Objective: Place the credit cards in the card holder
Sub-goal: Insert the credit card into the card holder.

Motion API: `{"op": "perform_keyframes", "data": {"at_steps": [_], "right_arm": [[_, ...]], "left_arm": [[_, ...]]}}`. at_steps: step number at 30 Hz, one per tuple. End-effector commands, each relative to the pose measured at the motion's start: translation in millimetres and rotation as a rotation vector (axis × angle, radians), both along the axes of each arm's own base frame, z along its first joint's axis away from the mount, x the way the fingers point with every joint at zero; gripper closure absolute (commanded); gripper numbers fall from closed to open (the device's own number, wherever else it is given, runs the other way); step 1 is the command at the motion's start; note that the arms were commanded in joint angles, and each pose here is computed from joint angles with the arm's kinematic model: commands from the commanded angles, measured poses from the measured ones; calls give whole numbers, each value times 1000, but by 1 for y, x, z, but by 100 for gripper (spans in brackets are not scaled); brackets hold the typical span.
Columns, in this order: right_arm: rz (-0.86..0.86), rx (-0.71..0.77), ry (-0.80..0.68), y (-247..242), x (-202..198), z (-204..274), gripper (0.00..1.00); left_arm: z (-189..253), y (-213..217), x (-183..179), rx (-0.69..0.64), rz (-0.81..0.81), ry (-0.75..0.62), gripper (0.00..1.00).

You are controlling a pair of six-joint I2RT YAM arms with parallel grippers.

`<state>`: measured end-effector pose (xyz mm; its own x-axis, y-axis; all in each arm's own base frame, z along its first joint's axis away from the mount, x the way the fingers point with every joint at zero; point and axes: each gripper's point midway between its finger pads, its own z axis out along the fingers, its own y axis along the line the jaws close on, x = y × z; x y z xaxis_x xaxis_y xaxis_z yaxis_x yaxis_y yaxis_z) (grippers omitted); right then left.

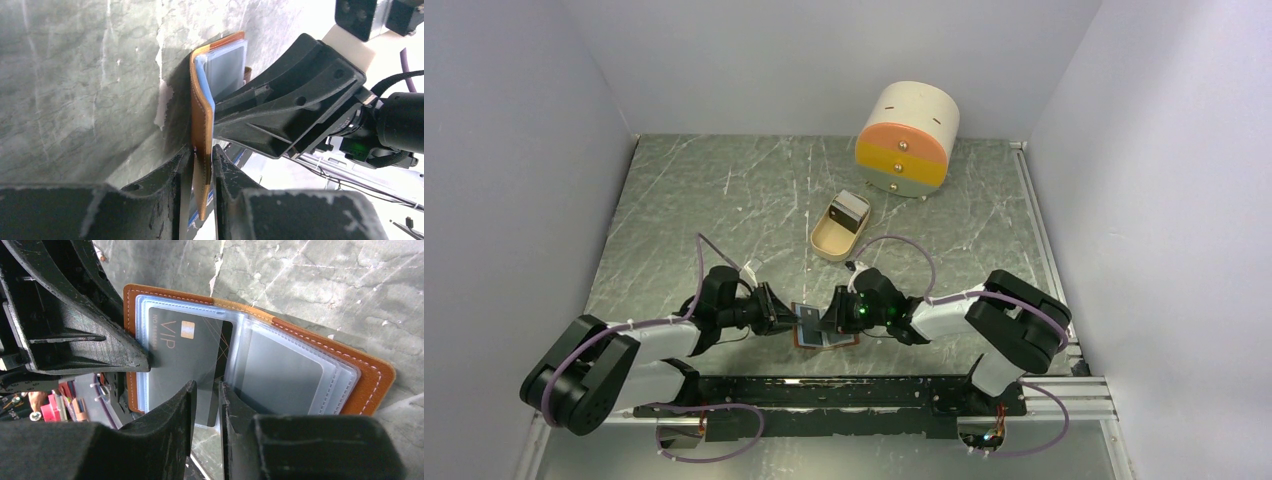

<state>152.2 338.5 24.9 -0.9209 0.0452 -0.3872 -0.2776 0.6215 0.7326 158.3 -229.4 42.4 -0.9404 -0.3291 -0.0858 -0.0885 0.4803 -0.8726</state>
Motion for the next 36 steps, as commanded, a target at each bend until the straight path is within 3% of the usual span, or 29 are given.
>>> {"op": "perform_keyframes", "data": {"at_steps": [1, 5, 11, 24, 31, 36], "right_arm": [[12, -3, 14, -3, -5, -6, 76], [6, -8, 18, -4, -4, -9, 79], [14, -10, 23, -3, -5, -11, 80], [18, 5, 25, -2, -3, -12, 80], [40, -28, -8, -5, -2, -1, 74], [29, -76, -44, -10, 5, 7, 75]], "left_arm": [[22, -8, 8, -38, -38, -77, 74], [29, -9, 9, -50, -42, -101, 76], [28, -9, 8, -51, -53, -100, 91], [51, -14, 5, -137, -64, -147, 91], [31, 1, 12, 54, -27, -114, 91], [26, 5, 13, 114, -28, -87, 91]]}}
